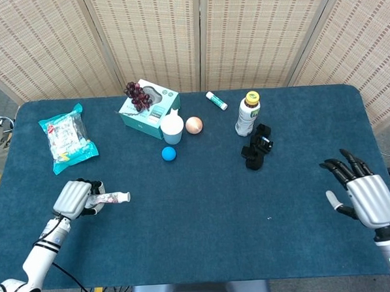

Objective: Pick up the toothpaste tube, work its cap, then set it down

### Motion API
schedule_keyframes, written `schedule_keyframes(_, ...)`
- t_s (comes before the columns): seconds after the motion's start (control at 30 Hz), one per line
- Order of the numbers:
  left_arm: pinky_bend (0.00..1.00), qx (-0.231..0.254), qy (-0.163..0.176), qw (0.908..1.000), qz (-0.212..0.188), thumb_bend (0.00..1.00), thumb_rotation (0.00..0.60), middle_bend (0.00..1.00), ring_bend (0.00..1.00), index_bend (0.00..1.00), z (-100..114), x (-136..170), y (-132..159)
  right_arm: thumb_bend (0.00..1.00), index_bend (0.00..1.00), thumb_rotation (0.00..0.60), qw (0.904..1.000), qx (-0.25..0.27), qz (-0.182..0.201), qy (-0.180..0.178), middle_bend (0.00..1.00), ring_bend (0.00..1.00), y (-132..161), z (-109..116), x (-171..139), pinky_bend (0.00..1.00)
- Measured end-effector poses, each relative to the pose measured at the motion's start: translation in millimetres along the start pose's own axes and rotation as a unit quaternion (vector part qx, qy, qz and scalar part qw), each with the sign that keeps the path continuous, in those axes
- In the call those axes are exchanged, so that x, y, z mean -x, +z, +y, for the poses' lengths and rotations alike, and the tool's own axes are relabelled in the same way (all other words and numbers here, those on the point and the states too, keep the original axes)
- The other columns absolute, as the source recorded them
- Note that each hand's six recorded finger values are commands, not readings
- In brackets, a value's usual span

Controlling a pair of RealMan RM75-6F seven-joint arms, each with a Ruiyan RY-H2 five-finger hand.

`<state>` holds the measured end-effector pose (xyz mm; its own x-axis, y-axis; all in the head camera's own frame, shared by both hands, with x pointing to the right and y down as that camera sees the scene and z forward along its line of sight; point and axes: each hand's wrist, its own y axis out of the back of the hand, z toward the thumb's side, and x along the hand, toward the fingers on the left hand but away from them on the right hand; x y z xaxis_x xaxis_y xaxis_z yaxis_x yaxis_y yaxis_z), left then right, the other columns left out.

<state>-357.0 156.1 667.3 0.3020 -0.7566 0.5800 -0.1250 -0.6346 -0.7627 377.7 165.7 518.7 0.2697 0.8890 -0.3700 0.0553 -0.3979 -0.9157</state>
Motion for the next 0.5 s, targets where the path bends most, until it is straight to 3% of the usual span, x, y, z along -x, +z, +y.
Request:
schedule_keyframes(0.23,0.37,0.024,-0.034,0.9981,-0.045,0.44,0.600,0.65,0.52,0.59,23.1,-9.7,27.0,0.57,0.24,0.600,0.9968,0.017,0.074,0.026,0.25,0.15,41.6,-1.9,27.0,0.18)
schedule_keyframes(0.5,0.38,0.072,-0.069,0.9931,-0.061,0.45,0.600,0.66,0.53,0.60,38.5,-29.4,46.5,0.63,0.26,0.600,0.9853,0.034,0.160,0.049,0.25,0.14,97.2,-9.4,58.1,0.18)
